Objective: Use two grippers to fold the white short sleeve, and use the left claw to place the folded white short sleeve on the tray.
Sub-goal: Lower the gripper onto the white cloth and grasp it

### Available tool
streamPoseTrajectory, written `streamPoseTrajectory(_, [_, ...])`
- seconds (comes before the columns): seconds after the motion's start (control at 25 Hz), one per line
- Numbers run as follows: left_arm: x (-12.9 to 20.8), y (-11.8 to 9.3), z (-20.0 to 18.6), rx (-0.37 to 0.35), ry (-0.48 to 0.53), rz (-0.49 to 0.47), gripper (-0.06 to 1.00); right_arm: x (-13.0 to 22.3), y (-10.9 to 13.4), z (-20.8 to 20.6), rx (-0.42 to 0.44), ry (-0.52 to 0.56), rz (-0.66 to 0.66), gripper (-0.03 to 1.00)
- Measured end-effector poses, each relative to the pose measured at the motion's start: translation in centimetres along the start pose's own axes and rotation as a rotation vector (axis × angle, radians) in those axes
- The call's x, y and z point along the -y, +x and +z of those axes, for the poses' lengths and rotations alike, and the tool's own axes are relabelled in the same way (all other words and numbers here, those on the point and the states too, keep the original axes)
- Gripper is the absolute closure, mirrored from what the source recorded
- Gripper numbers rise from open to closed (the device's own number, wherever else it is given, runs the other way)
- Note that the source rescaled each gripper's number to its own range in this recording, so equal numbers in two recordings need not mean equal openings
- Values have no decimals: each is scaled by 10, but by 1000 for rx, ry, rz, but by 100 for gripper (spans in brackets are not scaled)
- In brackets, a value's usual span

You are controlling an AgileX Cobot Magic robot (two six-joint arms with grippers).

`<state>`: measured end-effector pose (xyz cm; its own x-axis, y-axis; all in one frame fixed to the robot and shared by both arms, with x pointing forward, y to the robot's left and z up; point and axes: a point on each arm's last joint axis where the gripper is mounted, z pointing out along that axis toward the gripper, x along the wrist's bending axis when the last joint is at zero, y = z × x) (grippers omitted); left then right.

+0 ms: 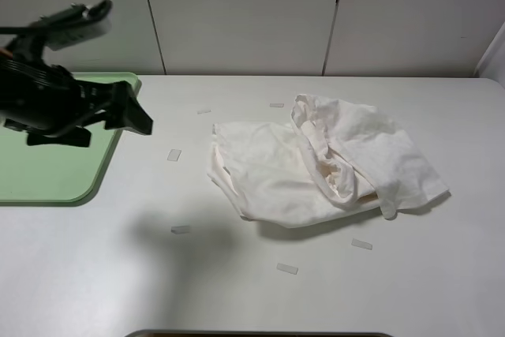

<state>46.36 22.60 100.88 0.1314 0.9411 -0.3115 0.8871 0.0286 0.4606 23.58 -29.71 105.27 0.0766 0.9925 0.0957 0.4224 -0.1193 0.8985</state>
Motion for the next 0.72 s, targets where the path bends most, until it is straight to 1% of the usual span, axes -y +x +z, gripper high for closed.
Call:
streamPoseTrajectory(0.12, [2,-18,36,36,36,-7,-4,0,0,0,0,0,0,-3])
streamPoseTrajectory(0.28, [8,-33,68,52,53,-34,-4,0,0,0,0,0,0,-3])
streamPoseTrajectory(0.56, [20,-41,109,20,92,-53,-4,0,0,0,0,0,0,-3])
streamPoseTrajectory(0.72, [17,-50,128,14,93,-46,-4,0,0,0,0,0,0,-3])
